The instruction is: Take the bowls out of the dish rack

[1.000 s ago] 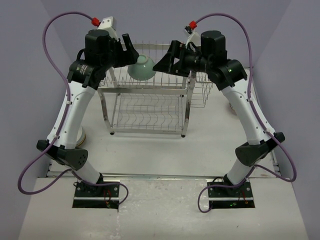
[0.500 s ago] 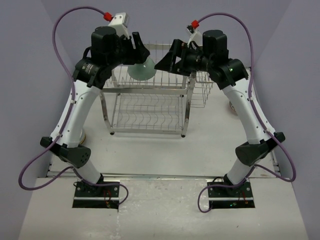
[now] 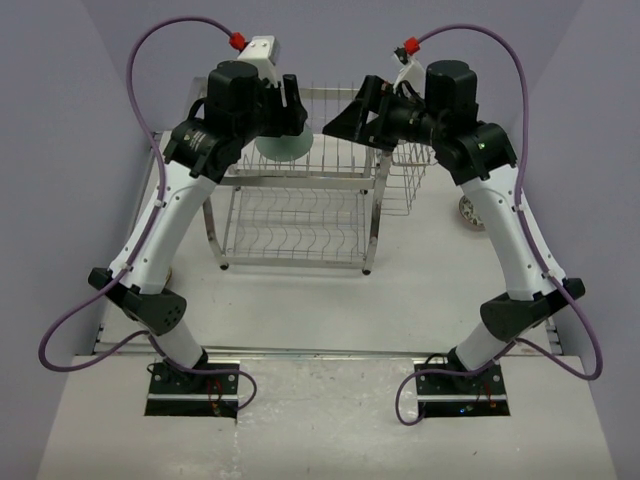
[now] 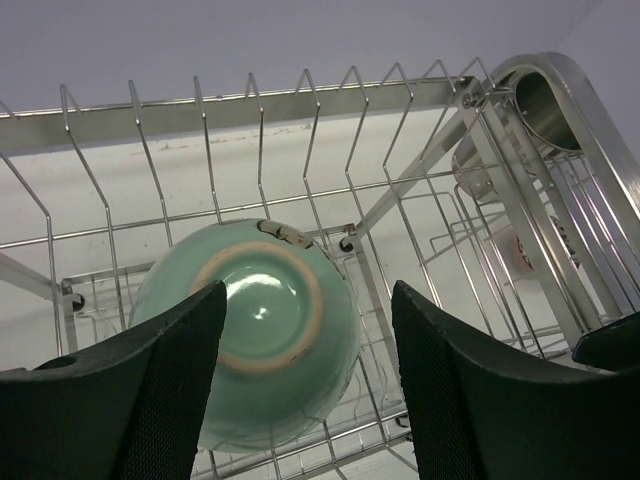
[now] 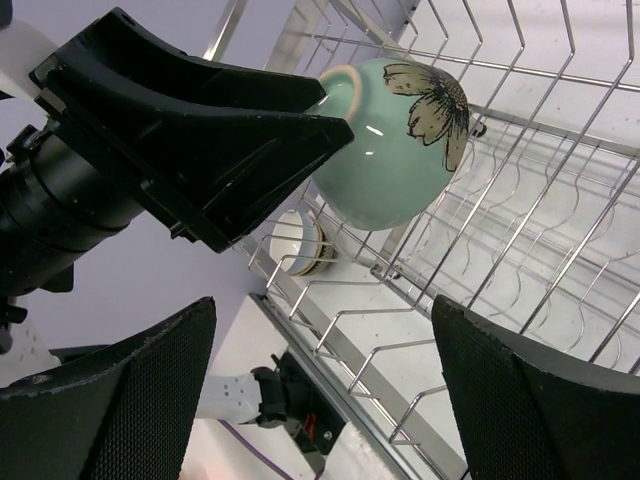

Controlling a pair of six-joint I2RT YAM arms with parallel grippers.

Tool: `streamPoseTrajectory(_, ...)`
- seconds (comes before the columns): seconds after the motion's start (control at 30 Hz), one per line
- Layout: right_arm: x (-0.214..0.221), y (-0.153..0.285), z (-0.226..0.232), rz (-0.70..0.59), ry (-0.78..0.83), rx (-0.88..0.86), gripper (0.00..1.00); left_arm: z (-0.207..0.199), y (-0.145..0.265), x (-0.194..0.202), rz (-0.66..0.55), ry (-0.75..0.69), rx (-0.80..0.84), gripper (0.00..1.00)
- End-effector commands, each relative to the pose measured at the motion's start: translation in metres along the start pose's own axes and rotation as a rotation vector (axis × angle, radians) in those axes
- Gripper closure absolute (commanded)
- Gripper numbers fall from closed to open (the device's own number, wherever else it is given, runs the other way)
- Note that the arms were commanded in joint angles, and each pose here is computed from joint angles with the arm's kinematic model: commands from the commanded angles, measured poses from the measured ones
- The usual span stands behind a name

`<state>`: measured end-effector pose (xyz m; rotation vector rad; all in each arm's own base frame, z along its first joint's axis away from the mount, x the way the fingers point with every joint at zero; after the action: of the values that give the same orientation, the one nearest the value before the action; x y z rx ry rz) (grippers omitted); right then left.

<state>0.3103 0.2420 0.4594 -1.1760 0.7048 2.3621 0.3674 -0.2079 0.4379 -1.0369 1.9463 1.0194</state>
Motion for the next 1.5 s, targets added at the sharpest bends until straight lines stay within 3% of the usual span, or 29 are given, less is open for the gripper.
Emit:
streamPoseTrajectory(0.0, -0.007, 0.010, 0.005, -0.040, 0.016, -0.010, 0.11, 0.003, 0.016, -0.018, -0.071, -0.038, -0.029, 0.32)
streamPoseTrajectory(0.17, -0.008, 0.008, 0.006, -0.040, 0.008, -0.020, 0.11, -0.004, 0.020, -0.027, -0.100, -0.049, 0.002, 0.31)
streamPoseTrajectory(0.47, -0.005, 0.007, 0.003, -0.028, 0.001, -0.020, 0.11, 0.009, 0.020, -0.025, -0.114, -0.066, -0.089, 0.27)
streamPoseTrajectory(0.97, -0.005, 0.013, -0.003, -0.036, -0.007, -0.011, 0.11, 0.010, 0.008, 0.001, -0.042, -0.114, -0.120, 0.27)
streamPoseTrajectory(1.3, -0.010, 0.019, 0.004, -0.052, 0.002, -0.029, 0.11, 0.037, 0.005, 0.013, -0.036, -0.112, -0.325, 0.26)
streamPoseTrajectory(1.4, -0.010, 0.020, 0.005, -0.053, 0.001, -0.034, 0.11, 0.040, 0.003, 0.018, -0.020, -0.111, -0.340, 0.28)
streamPoseTrajectory(1.47, -0.011, 0.020, 0.006, -0.054, -0.004, -0.038, 0.11, 0.039, 0.001, 0.022, -0.008, -0.113, -0.322, 0.35)
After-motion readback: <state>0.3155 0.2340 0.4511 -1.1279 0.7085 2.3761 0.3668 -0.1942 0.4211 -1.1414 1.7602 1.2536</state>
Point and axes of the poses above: each gripper's point midway between its finger pads, its own y axis back along the fingers, its own z axis along the line the jaws close on, x = y × z, the point moved 5 cm from there along y, back along the fingers, and after that the axes turned 13 degrees about y, right-handed, at the moved point
